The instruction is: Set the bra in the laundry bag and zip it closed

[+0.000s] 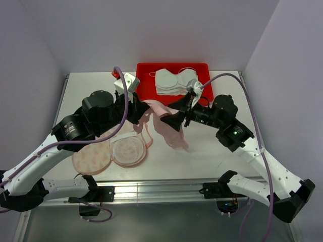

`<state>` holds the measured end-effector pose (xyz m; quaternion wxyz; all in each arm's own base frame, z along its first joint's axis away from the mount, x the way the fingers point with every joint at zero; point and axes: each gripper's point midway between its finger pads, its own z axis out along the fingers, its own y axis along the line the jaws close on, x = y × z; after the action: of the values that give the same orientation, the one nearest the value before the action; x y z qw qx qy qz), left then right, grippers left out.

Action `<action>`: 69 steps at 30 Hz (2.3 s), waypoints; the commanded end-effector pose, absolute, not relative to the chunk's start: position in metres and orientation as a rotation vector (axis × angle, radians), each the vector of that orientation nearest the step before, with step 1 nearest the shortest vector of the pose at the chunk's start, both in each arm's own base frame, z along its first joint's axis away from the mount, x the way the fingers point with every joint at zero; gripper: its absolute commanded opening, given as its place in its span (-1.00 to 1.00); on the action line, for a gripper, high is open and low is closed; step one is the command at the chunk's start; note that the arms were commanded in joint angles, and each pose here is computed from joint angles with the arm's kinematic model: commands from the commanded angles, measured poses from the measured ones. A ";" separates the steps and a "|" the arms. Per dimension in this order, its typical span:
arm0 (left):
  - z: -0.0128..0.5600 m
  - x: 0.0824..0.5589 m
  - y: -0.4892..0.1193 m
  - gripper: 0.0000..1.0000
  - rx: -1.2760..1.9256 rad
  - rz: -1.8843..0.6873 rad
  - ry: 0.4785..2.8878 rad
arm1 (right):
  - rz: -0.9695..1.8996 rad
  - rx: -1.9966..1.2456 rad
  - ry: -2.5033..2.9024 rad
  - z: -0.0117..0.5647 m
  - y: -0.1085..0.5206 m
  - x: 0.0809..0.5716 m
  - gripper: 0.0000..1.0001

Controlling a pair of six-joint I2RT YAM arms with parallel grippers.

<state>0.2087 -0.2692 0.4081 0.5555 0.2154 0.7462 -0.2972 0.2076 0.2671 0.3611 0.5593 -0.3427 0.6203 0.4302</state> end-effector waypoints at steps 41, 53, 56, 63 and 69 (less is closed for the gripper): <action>0.451 0.159 -0.250 0.93 0.627 -0.895 1.440 | 1.732 -0.790 1.370 0.385 0.301 0.192 -1.00; 0.454 0.176 -0.245 -0.65 0.561 -0.816 1.462 | 1.727 -0.756 1.433 0.370 0.306 0.199 -0.99; 0.458 0.182 -0.237 -1.00 0.505 -0.789 1.469 | 1.696 -0.747 1.445 0.367 0.304 0.199 -0.69; 0.451 0.192 -0.225 -1.00 0.438 -0.715 1.520 | 1.330 -0.683 1.480 0.380 0.280 0.223 0.59; 0.456 0.193 -0.221 -1.00 0.418 -0.704 1.522 | 1.030 -0.609 1.519 0.390 0.239 0.232 0.82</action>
<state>0.1935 -0.2291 0.4311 0.6297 0.2107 0.6839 -0.3023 0.2273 0.2658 0.3723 0.4999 -0.2551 0.6438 0.5202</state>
